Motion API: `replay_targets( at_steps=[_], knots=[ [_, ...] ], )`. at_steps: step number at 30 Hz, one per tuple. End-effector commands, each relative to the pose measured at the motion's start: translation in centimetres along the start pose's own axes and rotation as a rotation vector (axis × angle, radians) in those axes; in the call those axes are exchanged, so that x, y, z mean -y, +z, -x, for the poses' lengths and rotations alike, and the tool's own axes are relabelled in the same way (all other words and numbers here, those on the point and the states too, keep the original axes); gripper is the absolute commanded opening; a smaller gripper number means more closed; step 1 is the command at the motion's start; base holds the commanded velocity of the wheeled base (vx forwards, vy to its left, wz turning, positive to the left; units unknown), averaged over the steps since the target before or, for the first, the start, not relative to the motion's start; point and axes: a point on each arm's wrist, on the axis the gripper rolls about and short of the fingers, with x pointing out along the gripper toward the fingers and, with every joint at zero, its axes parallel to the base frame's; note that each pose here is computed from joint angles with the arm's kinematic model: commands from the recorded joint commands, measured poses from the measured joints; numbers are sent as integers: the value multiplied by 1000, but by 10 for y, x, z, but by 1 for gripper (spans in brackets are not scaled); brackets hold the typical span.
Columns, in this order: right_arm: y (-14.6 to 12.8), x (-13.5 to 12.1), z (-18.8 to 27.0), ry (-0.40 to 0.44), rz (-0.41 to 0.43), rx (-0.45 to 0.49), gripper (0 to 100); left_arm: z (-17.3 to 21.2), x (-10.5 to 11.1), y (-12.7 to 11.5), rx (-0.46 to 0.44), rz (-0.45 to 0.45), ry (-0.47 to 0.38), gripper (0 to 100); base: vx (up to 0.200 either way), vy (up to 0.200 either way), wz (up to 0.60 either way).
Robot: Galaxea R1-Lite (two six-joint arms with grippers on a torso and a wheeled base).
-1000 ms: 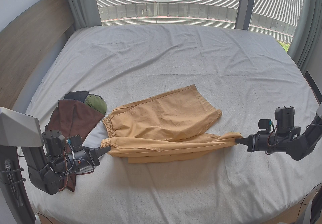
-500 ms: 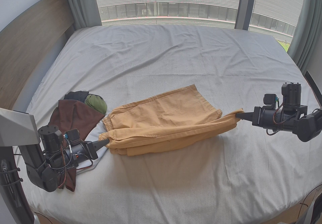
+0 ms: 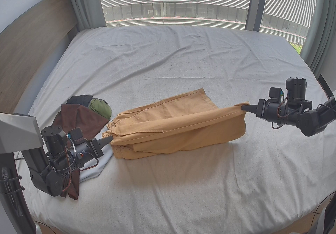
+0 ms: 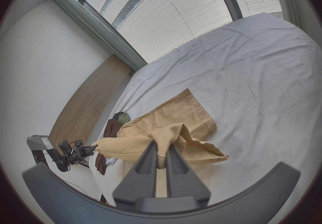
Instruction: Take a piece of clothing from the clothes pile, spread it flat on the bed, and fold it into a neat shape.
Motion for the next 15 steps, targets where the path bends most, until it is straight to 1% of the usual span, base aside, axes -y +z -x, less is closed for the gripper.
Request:
replay_targets(
  at_steps=[1, 5, 7, 11, 15],
  knots=[
    [1, 7, -15, 2, 0, -4, 0, -2, -1, 0, 4, 3, 1, 0, 0, 0, 0],
    [6, 9, -21, 6, 7, 6, 0, -4, 1, 2, 9, 12, -9, 0, 0, 0, 0],
    [13, 11, -30, 7, 9, 10, 0, -7, 2, 5, 37, 29, 13, 0, 0, 0, 0],
    [25, 10, -39, 5, 15, 18, 0, -11, 0, 1, 37, 44, 27, 0, 0, 0, 0],
    [36, 14, -57, -15, 35, 56, 0, -17, -2, 2, 51, 46, 40, 0, 0, 0, 0]
  ],
)
